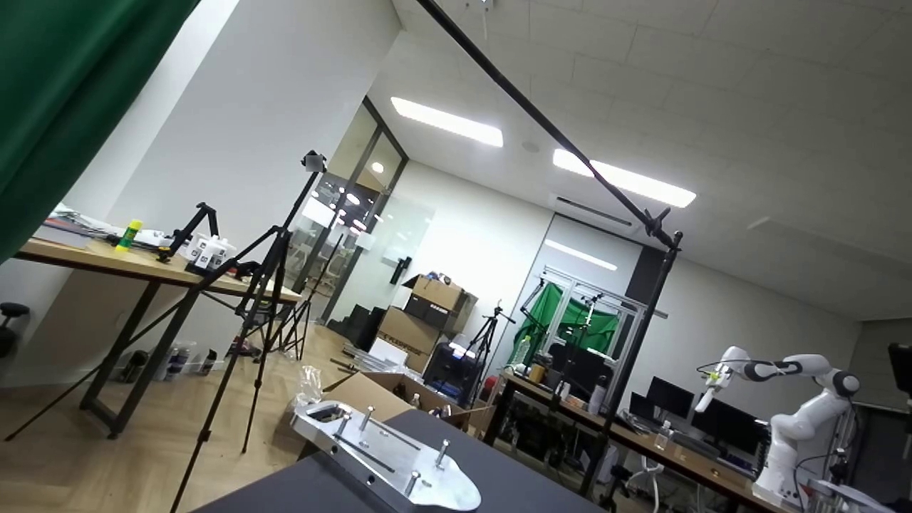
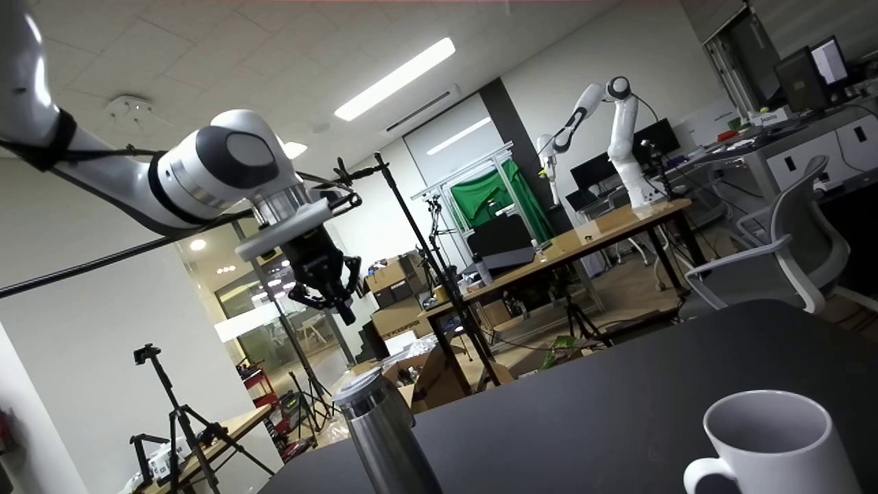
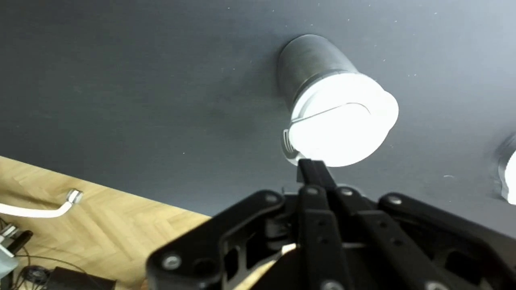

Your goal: Open the lid of the flask

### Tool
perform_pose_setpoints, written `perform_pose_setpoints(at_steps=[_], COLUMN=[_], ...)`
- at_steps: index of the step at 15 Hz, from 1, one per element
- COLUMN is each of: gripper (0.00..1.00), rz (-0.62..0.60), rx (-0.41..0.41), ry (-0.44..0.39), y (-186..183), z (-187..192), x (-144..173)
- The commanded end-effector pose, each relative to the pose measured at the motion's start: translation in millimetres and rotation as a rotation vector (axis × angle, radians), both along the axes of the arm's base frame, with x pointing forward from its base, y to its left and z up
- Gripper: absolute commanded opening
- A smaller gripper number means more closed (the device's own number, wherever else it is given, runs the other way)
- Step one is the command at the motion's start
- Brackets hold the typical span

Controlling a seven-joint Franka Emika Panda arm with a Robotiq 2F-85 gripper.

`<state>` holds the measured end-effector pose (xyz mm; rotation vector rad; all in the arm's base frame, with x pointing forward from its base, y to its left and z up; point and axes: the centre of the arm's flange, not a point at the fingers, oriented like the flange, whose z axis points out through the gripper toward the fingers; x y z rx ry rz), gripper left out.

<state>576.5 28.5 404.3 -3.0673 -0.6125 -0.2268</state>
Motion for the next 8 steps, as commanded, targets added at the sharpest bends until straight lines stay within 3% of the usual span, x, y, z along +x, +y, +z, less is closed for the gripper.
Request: perform_pose_setpoints(at_steps=[1,8], gripper=[0.00,0.00], rz=[-0.001,0.043], rx=[0.018,0.022], ry=[0.089,0.197], y=[16,36], z=[-13,-37], x=[26,30])
